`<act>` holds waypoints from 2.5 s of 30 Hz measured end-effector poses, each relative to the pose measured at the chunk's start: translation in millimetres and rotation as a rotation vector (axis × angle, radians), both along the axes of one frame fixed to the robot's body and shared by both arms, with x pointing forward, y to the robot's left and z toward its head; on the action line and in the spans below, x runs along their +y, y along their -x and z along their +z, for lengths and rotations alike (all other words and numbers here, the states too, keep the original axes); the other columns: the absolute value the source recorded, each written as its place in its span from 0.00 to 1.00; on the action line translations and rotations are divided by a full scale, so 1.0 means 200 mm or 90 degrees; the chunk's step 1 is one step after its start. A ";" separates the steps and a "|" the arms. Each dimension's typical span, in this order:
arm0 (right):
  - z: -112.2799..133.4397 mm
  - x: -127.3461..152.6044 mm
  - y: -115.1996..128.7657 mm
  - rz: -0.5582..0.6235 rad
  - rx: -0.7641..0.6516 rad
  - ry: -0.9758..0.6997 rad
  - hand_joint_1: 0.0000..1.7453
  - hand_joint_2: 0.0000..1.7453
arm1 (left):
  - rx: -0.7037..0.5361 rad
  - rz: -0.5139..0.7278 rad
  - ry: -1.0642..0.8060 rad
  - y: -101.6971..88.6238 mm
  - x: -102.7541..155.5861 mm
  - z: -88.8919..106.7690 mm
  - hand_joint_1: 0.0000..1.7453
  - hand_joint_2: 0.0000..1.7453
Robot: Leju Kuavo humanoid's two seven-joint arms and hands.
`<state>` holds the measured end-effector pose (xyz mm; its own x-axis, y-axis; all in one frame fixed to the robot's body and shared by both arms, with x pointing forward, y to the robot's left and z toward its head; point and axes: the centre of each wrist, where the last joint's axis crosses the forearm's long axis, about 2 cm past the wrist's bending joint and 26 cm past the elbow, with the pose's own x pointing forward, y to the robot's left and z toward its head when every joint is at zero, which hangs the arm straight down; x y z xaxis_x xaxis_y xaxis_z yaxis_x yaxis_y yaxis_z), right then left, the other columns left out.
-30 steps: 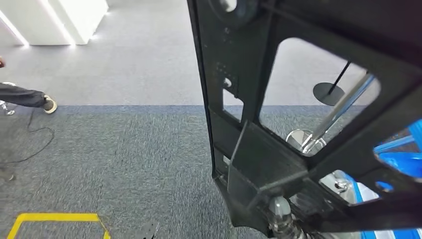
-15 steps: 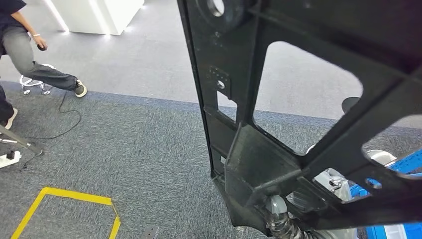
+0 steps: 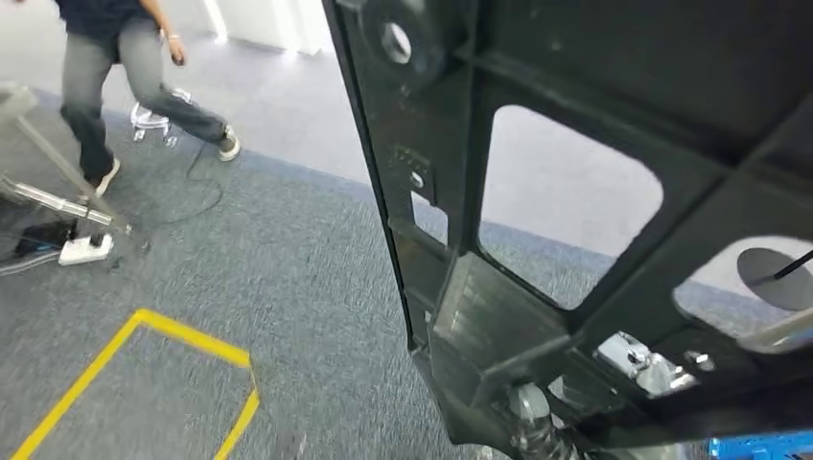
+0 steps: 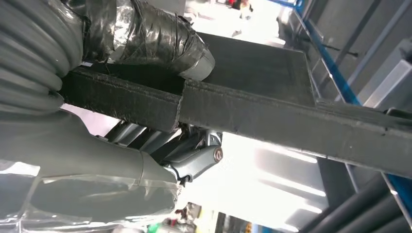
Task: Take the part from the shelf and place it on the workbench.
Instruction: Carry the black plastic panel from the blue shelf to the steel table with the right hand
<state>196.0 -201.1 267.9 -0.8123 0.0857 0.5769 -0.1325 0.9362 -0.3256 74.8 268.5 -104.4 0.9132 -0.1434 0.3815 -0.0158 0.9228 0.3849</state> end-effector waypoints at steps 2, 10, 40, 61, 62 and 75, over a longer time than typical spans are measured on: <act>0.00 0.00 0.00 0.003 0.001 0.000 1.00 1.00 | 0.003 -0.001 0.001 0.01 0.00 0.00 0.00 1.00; 0.00 0.00 0.00 0.006 0.001 -0.001 1.00 1.00 | 0.003 -0.002 0.002 0.01 0.00 0.00 0.00 1.00; -0.03 -0.05 0.04 0.014 0.016 0.018 1.00 1.00 | 0.004 -0.023 0.012 0.01 -0.06 0.00 0.00 1.00; -0.02 -0.05 0.05 0.005 0.022 0.037 1.00 1.00 | -0.008 -0.025 -0.007 0.00 -0.03 0.00 0.00 1.00; -0.02 -0.05 0.05 0.005 0.022 0.038 1.00 1.00 | -0.008 -0.025 -0.007 0.00 -0.03 0.00 0.00 1.00; -0.01 -0.05 0.05 -0.006 0.021 0.044 1.00 1.00 | -0.054 -0.032 -0.091 0.01 0.02 0.01 0.00 1.00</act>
<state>186.4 -210.4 265.5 -0.7920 0.1342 0.5956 -0.1352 0.9128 -0.3854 73.7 272.9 -103.3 0.8687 -0.2473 0.4292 -0.0084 0.8590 0.5120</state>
